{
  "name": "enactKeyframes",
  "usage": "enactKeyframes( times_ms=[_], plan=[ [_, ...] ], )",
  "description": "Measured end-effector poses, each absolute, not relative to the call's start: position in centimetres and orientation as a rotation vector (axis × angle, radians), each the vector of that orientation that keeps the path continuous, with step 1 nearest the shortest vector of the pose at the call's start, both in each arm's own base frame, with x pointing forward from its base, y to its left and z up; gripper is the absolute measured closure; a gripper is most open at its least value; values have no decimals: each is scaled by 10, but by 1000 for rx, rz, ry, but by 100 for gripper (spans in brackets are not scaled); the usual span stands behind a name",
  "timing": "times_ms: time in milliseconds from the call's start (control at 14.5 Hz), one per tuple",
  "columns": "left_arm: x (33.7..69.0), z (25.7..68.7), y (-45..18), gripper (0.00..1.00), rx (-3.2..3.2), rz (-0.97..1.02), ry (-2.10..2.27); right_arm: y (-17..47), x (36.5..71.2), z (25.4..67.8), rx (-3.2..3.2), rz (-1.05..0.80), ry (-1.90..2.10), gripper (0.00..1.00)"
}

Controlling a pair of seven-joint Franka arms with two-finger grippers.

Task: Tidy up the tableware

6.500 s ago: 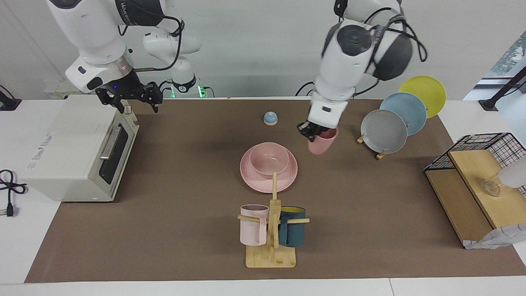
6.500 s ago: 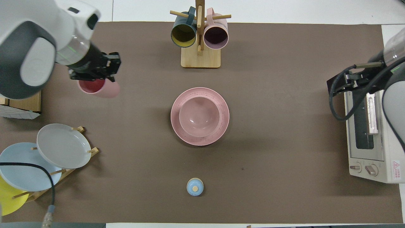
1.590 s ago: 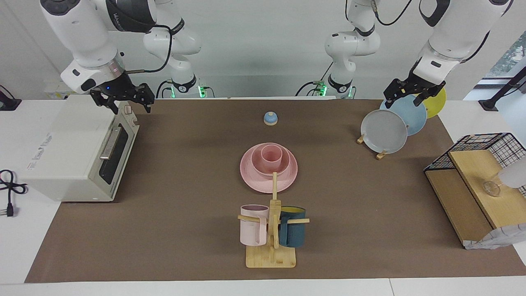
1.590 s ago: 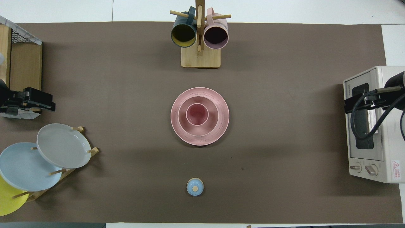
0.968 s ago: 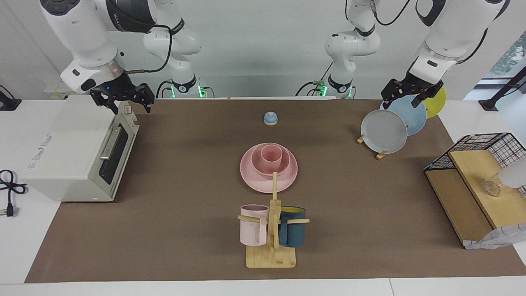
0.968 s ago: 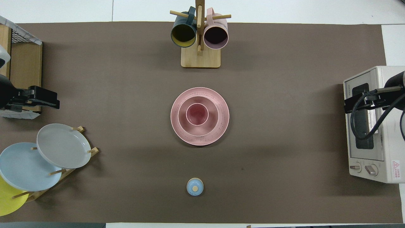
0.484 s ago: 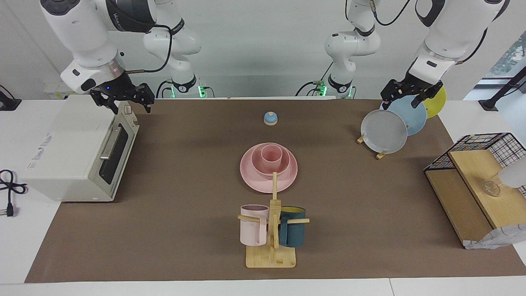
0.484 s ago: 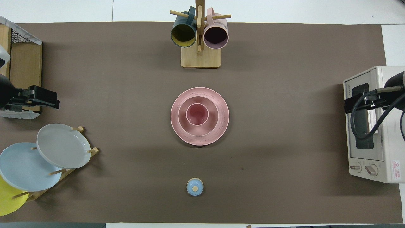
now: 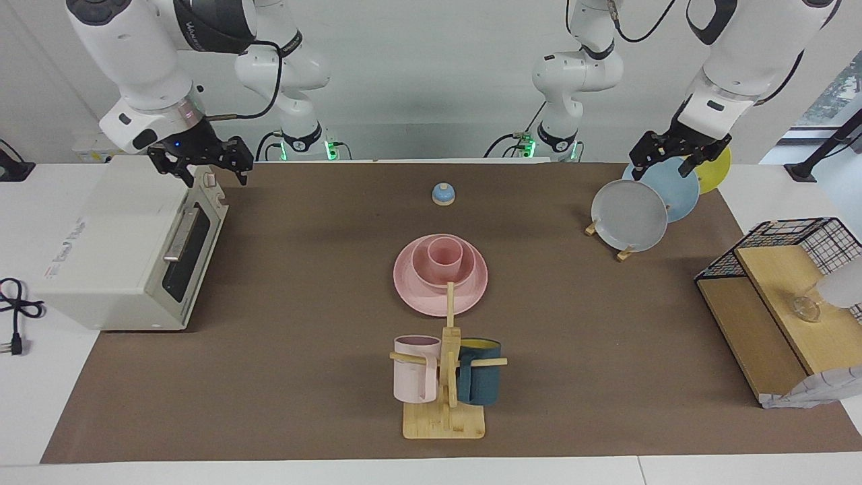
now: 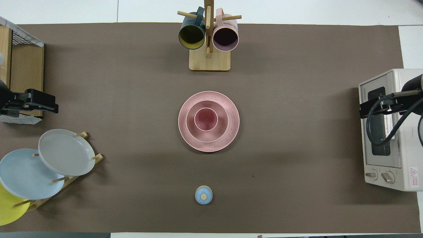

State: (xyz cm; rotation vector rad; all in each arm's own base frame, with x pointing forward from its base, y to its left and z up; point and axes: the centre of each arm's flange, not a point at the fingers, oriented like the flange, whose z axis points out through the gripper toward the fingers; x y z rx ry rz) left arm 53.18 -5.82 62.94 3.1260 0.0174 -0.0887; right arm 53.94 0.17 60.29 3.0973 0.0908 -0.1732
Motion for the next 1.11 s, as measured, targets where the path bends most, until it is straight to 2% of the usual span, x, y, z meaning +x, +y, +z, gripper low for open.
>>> enactKeyframes(
  times_ms=[1106],
  plan=[
    [537, 633, -46, 0, 3123, -28, 55, 2, 539, 603, 3097, -173, 91, 0]
  ],
)
